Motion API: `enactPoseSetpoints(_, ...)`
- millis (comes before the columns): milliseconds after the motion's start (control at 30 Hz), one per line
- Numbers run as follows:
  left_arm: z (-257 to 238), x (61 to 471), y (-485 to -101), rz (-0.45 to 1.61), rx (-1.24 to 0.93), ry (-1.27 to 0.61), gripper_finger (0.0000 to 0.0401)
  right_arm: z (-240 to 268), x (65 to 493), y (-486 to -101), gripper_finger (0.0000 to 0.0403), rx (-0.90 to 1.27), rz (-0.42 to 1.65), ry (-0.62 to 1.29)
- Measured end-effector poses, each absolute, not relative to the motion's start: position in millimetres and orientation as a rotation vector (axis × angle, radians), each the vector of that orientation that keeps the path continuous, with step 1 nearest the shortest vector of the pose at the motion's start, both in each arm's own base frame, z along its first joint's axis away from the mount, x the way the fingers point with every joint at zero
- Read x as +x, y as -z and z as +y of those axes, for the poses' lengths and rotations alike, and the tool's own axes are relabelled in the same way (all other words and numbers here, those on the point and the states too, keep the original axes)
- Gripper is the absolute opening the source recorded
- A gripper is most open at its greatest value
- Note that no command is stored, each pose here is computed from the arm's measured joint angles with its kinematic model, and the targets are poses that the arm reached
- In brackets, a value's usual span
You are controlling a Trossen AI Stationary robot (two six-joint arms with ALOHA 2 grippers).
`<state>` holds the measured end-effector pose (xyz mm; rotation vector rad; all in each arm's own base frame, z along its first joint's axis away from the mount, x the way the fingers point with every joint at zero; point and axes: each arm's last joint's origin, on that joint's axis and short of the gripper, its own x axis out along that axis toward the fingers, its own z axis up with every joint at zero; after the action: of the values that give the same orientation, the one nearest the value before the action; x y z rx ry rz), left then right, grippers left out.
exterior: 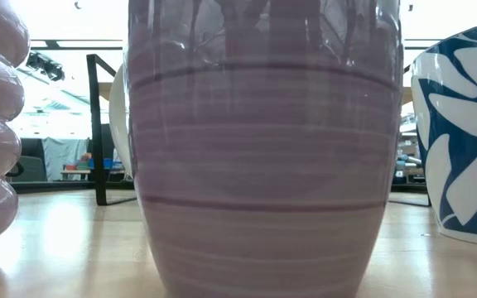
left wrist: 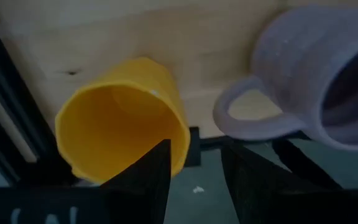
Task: Place coffee mugs
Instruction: Move the yellow mug to the top
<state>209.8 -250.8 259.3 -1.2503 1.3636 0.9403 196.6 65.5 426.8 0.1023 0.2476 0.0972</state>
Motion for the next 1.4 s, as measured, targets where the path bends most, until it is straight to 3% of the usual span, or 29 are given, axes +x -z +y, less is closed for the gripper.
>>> enactPoseSetpoints(333,-252.4,211.0,-243.0,1.372,-1.168,-1.042,0.0142,66.1,196.5,-427.0,0.0059,0.109,0.248,-0.116)
enactPoseSetpoints(600,-254.6,212.7,-237.6,1.375,-1.195,-1.021,0.0118,66.2,196.9,-428.1,0.0059,0.108,0.237,-0.117)
enactPoseSetpoints(1400,-247.9,207.0,-184.8,1.4,-1.168,-0.938,0.011,66.5,197.5,-430.4,0.0059,0.122,0.213,-0.12)
